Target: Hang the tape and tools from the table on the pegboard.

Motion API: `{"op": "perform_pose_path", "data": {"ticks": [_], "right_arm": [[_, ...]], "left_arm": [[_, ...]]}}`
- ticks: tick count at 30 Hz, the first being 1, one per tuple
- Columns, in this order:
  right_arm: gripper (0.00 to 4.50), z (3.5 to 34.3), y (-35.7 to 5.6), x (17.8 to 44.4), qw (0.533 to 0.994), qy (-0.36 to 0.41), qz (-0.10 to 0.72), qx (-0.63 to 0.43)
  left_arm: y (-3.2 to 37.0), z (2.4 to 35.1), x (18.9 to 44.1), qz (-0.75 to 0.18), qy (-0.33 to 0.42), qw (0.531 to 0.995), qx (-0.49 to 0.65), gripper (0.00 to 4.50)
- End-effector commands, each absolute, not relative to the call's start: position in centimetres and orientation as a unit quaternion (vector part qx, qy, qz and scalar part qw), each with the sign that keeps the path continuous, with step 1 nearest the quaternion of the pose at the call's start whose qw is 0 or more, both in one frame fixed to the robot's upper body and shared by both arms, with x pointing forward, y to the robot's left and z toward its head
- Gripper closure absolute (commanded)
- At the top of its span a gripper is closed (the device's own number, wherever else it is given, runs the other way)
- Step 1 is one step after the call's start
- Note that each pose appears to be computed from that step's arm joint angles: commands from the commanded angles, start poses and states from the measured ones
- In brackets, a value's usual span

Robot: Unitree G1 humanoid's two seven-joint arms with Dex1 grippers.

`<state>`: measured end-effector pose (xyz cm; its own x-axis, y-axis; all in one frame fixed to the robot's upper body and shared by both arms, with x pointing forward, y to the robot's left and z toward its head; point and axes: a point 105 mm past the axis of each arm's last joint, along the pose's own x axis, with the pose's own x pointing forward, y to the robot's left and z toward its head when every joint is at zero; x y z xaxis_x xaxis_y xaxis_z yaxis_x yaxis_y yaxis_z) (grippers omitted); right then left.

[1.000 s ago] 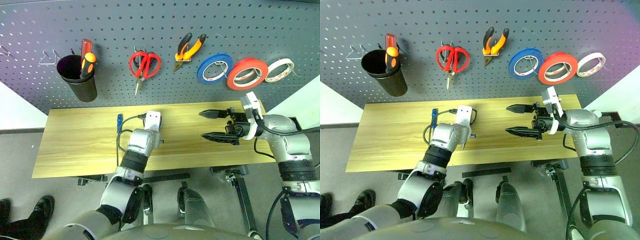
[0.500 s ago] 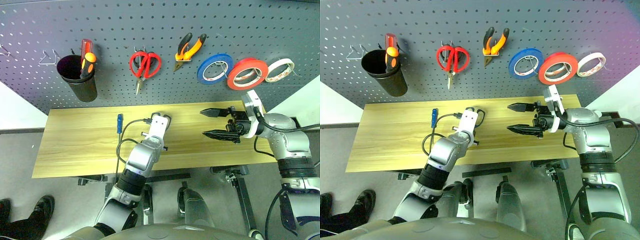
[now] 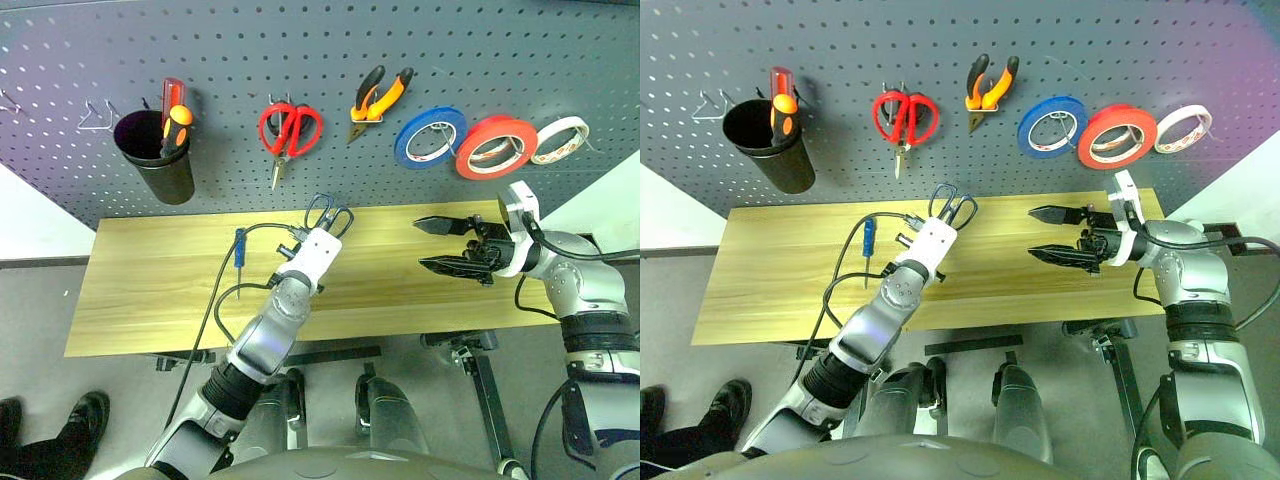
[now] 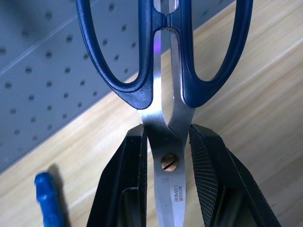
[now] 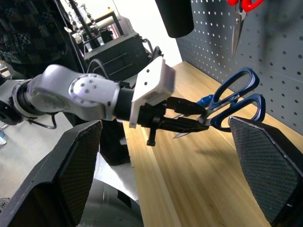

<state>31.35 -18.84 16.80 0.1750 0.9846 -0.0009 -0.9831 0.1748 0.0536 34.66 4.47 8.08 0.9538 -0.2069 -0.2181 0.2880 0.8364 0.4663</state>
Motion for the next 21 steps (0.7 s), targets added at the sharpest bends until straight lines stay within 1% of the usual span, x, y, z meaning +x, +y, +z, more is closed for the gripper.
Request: {"op": "perform_pose_path", "data": {"ticks": [1,8,10,15,16,19,21], "right_arm": [[0.0,17.9,-19.9,31.3,0.77,-0.004,0.638,0.009],[0.0,17.5,-20.5,31.7,0.781,-0.005,0.625,0.007],[0.0,17.4,-20.6,31.8,0.783,-0.003,0.622,0.003],[0.0,17.4,-20.8,32.1,0.785,-0.004,0.619,0.004],[0.0,17.4,-20.8,32.2,0.786,-0.003,0.618,0.003],[0.0,17.5,-20.9,32.4,0.788,-0.006,0.616,0.001],[0.0,17.6,-20.9,32.5,0.787,-0.008,0.617,0.003]], "left_arm": [[4.3,10.3,34.3,-0.136,-0.012,0.955,0.263,3.53],[5.5,10.4,33.6,-0.138,-0.044,0.955,0.26,3.53],[5.7,11.0,33.6,-0.138,-0.067,0.95,0.271,3.53],[4.8,12.6,32.5,-0.155,-0.129,0.943,0.264,3.53],[4.9,13.1,32.4,-0.152,-0.144,0.941,0.266,3.53],[5.6,13.6,32.4,-0.139,-0.155,0.941,0.266,3.53],[5.5,14.7,31.9,-0.143,-0.187,0.936,0.261,3.53]]}}
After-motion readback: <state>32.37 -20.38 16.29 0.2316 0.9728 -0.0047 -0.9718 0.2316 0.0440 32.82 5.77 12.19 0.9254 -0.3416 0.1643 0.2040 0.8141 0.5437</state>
